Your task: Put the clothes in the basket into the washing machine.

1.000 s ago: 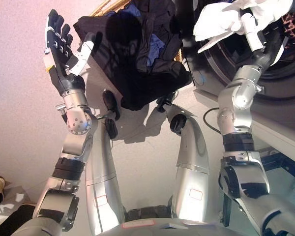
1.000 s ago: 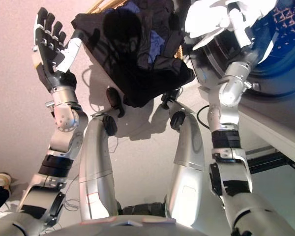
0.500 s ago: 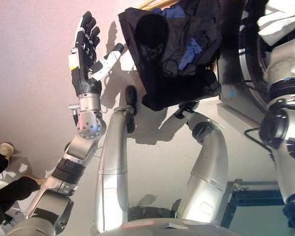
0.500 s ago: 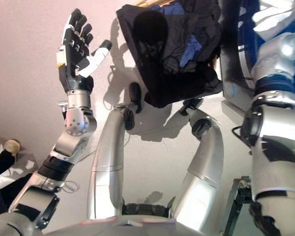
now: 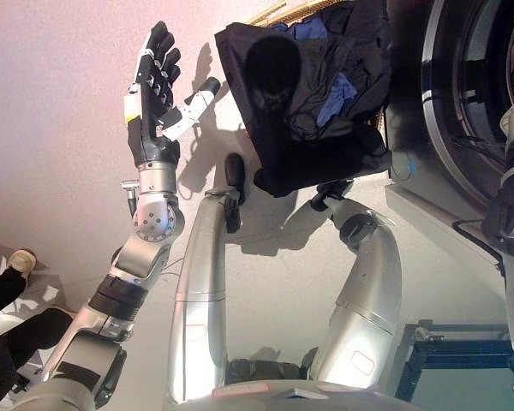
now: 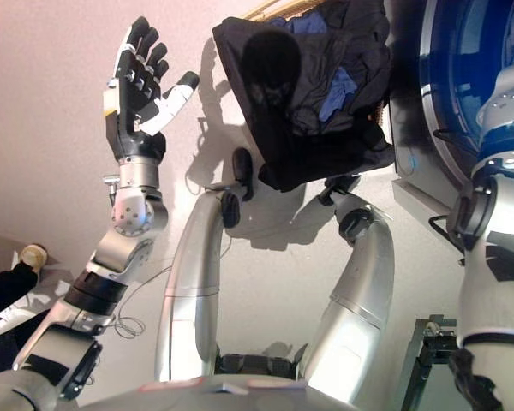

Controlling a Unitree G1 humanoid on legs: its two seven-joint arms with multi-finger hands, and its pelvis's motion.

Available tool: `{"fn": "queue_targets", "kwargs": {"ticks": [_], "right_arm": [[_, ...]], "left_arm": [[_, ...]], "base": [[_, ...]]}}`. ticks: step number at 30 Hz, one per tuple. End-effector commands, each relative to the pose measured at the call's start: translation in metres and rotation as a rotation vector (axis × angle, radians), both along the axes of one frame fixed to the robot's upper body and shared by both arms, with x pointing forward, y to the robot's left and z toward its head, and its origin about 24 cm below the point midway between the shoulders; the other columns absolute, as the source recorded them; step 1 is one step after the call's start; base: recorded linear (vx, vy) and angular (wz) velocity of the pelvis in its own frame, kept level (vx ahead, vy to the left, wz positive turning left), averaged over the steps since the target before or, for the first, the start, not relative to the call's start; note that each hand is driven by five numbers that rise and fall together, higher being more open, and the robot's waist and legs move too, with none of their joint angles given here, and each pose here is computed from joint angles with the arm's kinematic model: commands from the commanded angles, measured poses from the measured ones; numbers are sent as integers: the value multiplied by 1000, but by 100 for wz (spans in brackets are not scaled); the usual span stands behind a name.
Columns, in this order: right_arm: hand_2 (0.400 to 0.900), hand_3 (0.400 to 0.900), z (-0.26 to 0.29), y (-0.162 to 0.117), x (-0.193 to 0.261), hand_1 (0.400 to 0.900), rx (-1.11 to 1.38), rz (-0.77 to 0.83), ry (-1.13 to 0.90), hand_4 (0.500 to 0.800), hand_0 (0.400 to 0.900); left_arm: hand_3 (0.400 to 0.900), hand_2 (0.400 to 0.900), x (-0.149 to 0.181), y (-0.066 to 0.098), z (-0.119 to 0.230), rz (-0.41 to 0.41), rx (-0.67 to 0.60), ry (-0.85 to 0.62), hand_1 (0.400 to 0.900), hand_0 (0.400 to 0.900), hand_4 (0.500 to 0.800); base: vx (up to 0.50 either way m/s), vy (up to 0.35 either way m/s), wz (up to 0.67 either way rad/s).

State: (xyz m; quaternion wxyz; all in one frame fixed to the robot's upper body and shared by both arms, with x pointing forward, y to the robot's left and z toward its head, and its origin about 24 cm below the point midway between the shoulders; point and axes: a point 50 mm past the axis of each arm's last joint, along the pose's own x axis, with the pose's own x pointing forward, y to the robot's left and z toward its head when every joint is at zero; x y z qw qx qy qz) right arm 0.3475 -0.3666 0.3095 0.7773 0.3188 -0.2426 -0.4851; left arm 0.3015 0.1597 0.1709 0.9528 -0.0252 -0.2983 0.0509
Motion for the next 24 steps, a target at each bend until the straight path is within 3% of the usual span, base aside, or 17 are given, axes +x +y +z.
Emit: {"fn": "queue_targets", "kwargs": {"ticks": [1,6,9,11,15,19,24], "right_arm": [[900,900,-19,-14,-14,900,-165,-116,54,800,900],[900,900,-19,26,6,900,-227,-18,-21,800,900],[900,900,-40,102,24,900,-337,207,-119,800,900],[900,900,-60,135,24,900,-359,300,-130,800,900],[900,900,-98,171,10,900,-375,436,-143,800,900],[900,900,-152,186,-9,900,-367,557,-52,800,900],[900,900,-239,185,-25,900,-405,706,295,800,900]], "left_arm": [[900,900,-18,-11,-3,-54,-86,-73,900,900,800],[900,900,-16,-9,0,-22,-109,-83,900,900,800],[900,900,-11,-7,0,21,-149,-71,900,900,800],[900,900,-8,-4,-7,47,-161,-37,900,900,800],[900,900,-6,2,-25,80,-186,45,900,900,800],[900,900,-8,8,-62,99,-206,205,900,900,800],[900,900,-14,23,-124,138,-237,458,900,900,800]], "base": [[-6,10,-5],[-17,35,-12],[-10,50,-23],[-7,41,-20],[1,29,-13],[56,33,-13],[196,15,-16]]}}
